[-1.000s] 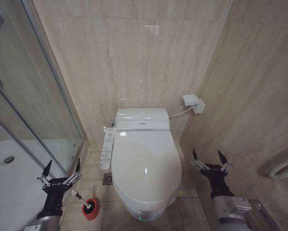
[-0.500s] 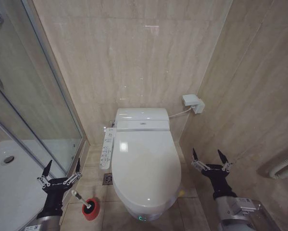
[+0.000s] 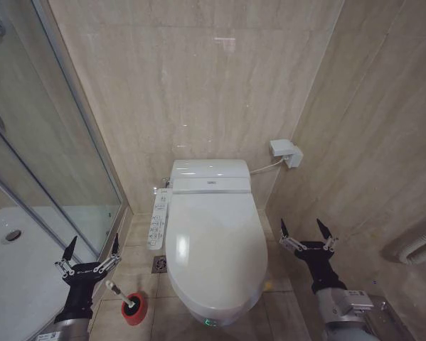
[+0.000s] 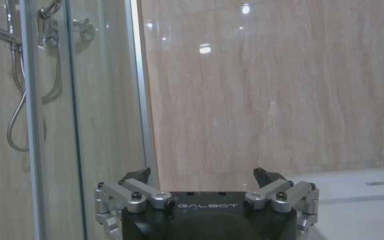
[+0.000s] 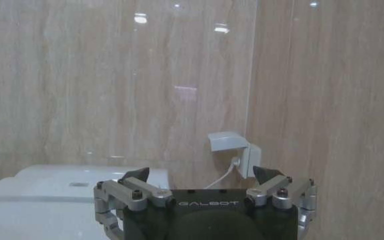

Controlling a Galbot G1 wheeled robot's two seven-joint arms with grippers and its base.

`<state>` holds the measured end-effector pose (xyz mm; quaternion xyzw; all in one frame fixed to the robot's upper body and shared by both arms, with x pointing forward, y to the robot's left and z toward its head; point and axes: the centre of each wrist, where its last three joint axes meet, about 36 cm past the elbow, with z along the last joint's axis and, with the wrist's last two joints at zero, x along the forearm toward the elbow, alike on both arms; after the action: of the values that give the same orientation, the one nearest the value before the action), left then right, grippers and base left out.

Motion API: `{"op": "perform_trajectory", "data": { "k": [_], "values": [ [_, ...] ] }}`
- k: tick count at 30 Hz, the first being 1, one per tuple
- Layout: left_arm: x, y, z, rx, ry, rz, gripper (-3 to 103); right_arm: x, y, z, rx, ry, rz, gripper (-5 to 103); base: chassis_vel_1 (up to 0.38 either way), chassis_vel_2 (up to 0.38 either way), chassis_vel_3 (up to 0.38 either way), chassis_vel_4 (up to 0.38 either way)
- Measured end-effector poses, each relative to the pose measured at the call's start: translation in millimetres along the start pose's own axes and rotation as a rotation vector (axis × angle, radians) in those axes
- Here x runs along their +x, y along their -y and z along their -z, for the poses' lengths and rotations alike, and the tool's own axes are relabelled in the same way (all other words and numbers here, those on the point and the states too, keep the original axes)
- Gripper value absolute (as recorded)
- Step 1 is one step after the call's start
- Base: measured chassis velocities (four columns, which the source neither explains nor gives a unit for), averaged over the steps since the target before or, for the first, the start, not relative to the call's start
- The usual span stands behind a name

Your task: Open the toilet lid, clean the toilet bowl with a toilet brush, close the toilet lid, and flush.

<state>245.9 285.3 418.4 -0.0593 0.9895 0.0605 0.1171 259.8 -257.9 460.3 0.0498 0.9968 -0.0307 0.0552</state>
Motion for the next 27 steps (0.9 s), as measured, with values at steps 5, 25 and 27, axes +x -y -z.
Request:
{"op": "perform_trajectory", "data": {
  "k": [5, 25, 27],
  "values": [
    [0.0, 0.0, 0.0, 0.0, 0.0, 0.0, 100, 0.6, 0.7, 1.2, 0.003, -0.006, -0.001, 100, 0.0, 0.0, 0.0, 0.0],
    [0.0, 0.0, 0.0, 0.0, 0.0, 0.0, 100, 0.7, 0.9, 1.9, 0.002, -0.007, -0.002, 100, 0.0, 0.0, 0.0, 0.0],
    [0.0, 0.0, 0.0, 0.0, 0.0, 0.0, 100, 0.7, 0.9, 1.9, 0.002, -0.007, -0.003, 100, 0.0, 0.0, 0.0, 0.0]
  ]
}}
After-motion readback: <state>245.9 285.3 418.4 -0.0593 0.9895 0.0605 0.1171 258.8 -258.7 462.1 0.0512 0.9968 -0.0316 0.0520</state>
